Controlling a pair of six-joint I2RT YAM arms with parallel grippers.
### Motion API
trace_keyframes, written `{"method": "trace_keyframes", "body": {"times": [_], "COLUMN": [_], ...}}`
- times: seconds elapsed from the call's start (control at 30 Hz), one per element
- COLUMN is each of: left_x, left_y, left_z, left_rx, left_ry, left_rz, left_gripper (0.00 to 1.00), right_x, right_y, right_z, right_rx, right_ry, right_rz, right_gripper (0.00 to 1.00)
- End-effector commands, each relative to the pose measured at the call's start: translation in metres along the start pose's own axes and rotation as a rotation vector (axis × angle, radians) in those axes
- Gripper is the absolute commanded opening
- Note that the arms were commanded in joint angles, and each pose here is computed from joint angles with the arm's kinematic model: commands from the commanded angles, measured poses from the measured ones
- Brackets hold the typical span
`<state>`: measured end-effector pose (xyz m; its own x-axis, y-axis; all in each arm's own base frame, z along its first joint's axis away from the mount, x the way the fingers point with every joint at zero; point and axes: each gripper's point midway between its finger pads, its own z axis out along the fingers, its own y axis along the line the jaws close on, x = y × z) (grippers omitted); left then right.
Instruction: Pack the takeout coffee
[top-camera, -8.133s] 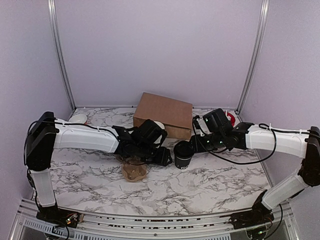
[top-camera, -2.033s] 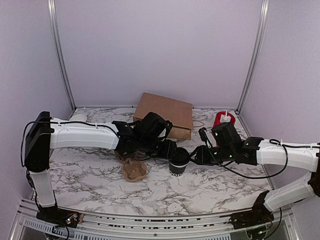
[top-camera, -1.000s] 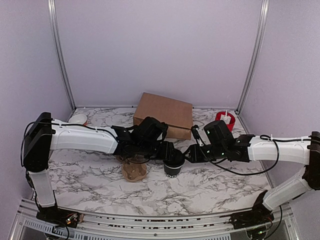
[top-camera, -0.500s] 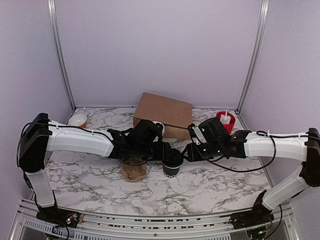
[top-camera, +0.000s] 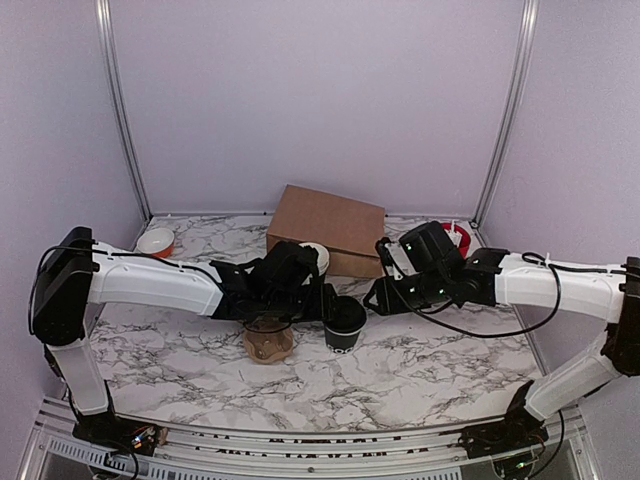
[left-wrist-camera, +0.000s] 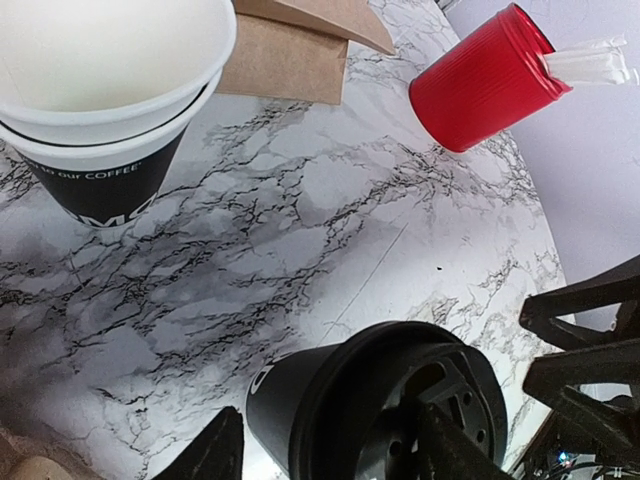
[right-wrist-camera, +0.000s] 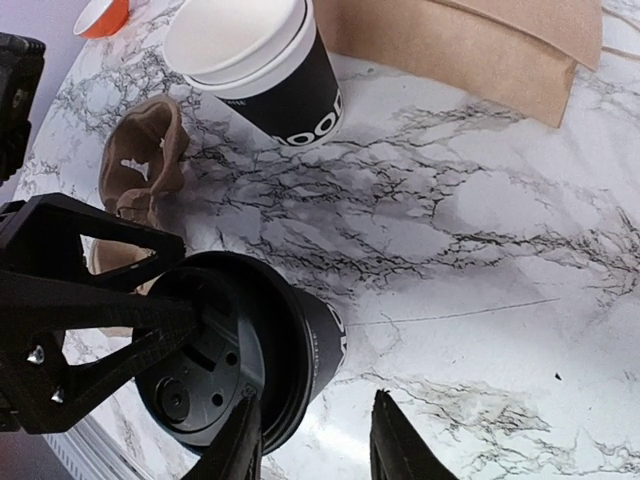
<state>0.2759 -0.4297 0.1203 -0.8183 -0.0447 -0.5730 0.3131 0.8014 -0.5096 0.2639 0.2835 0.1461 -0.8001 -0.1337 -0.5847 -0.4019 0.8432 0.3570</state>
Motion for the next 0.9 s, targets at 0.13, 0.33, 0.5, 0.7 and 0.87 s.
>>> {"method": "trace_keyframes", "body": {"times": [0.13,0.33,0.5,0.7,0.87], "left_x": [0.007,0.007,0.006,0.006,0.006], "left_y": [0.017,0.016,0.015,0.015,0.014], "left_z": [-0.001,0.0,0.0,0.0,-0.001], "left_rx": [-0.057,-0.054,-0.05,-0.051,-0.048], "left_ry": [0.016,0.015,0.016,0.017,0.017], "left_rz": [0.004,0.005,0.008,0.011,0.013], "left_gripper": [0.6,0.6,0.6,0.59,0.59], "right_x": [0.024,0.032,0.023,0.016,0.015], "right_y": [0.006,0.005,0.01,0.015,0.016], "right_z": [-0.013,-0.011,-0.01,-0.004,0.004], "right_rx": [-0.035,-0.053,-0.071,-0.083,-0.086], "right_ry": [0.038,0.046,0.017,0.004,0.014], "right_rz": [0.024,0.046,0.06,0.064,0.062], "right_gripper": [0.35,0.34,0.34,0.34,0.34]}}
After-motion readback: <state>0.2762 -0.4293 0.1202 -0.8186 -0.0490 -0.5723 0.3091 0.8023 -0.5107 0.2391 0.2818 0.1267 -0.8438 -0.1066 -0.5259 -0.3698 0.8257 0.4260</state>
